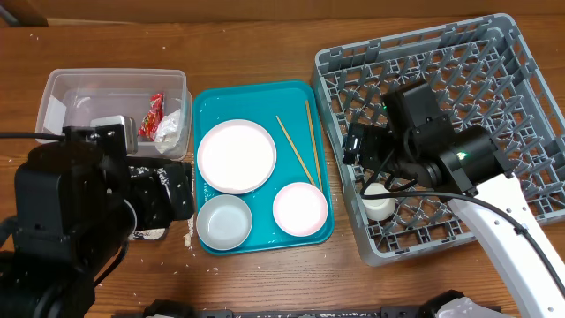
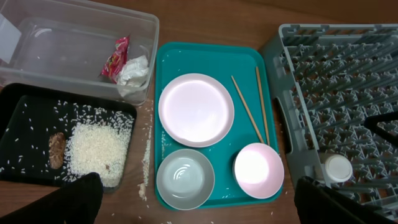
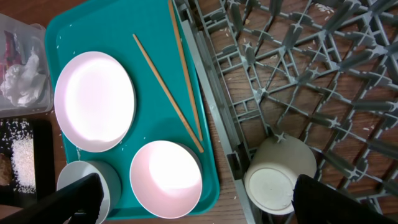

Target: Sort waste into correct bins and load items into the dishwasher

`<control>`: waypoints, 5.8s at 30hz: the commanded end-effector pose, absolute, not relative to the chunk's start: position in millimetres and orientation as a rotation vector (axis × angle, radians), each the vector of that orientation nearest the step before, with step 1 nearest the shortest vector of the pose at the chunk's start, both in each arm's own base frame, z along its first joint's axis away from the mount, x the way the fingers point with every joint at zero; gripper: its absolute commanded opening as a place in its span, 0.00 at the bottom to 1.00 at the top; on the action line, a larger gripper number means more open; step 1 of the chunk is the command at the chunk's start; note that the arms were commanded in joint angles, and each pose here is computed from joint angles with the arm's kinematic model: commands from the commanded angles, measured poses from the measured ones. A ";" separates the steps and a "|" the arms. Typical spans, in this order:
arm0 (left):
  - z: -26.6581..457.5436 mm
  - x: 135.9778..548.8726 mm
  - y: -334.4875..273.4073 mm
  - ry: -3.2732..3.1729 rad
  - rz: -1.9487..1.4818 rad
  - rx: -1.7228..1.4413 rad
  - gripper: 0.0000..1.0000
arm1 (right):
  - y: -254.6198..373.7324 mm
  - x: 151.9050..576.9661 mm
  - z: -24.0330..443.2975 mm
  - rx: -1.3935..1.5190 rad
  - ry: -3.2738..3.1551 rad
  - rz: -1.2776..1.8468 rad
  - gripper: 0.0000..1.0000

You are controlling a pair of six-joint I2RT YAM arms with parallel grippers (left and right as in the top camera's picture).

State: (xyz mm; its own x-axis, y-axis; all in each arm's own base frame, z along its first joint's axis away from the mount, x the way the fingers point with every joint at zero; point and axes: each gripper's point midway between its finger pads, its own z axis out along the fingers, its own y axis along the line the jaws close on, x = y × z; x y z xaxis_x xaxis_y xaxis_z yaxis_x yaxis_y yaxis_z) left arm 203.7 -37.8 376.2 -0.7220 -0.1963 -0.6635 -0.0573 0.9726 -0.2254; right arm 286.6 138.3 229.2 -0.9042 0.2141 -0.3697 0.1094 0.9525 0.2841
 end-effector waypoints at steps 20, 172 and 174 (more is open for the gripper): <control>307.4 224.6 -56.5 1.647 -0.272 0.154 1.00 | 138.3 287.8 230.9 0.232 2.694 0.365 1.00; 157.2 238.4 -61.4 1.643 -0.293 0.161 1.00 | 6.5 420.3 184.0 0.277 2.265 -1.360 0.04; 157.2 238.4 -61.4 1.643 -0.293 0.161 1.00 | -0.2 418.1 175.4 0.319 2.319 -1.332 0.04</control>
